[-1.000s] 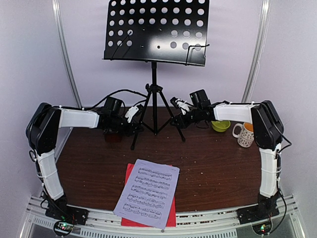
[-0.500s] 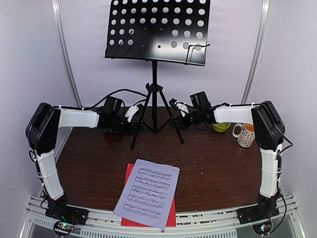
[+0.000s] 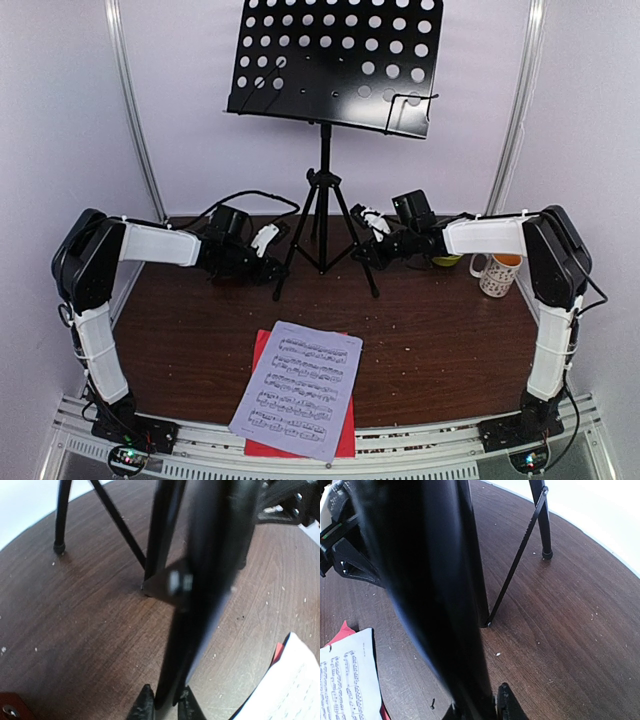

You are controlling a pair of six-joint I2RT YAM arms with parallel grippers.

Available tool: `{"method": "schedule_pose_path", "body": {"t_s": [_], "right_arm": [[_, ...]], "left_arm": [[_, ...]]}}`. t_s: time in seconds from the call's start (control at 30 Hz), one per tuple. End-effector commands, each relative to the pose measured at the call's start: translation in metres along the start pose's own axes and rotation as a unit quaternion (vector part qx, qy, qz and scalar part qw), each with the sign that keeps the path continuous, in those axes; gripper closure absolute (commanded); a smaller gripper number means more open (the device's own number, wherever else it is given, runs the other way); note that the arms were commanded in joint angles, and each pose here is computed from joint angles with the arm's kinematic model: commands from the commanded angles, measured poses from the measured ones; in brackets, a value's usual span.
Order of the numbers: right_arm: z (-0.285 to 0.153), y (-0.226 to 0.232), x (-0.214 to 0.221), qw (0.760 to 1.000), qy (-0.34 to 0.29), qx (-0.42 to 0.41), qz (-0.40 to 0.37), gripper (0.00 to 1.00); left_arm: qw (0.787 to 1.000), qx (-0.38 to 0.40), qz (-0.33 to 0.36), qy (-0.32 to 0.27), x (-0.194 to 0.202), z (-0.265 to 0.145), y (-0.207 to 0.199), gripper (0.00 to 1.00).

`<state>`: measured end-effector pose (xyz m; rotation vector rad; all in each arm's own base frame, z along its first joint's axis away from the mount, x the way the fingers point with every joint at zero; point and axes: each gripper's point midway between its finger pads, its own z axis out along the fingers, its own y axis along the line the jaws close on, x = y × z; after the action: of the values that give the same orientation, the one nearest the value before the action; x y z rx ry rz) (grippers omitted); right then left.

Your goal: Set up the instrument practice props

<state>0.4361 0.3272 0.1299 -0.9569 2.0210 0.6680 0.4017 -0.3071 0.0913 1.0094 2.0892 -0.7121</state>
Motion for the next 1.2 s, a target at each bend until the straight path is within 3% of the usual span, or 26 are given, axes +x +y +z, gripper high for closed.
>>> {"method": "schedule_pose_path", "body": {"t_s": [0.0, 0.8, 1.17], "right_arm": [[-0.018, 0.005, -0.011, 0.999, -0.003, 0.010, 0.040, 1.00], [-0.056, 0.012, 0.067, 0.987, 0.126, 0.056, 0.086, 1.00], [-0.075, 0.016, 0.114, 0.974, 0.202, 0.073, 0.078, 1.00]], "left_arm": [[1.000, -0.011, -0.003, -0.005, -0.007, -0.008, 0.004, 0.97], [0.995, -0.014, -0.052, 0.086, 0.079, -0.053, 0.002, 1.00], [0.994, -0.035, -0.087, 0.063, 0.082, -0.074, 0.008, 1.00]]}}
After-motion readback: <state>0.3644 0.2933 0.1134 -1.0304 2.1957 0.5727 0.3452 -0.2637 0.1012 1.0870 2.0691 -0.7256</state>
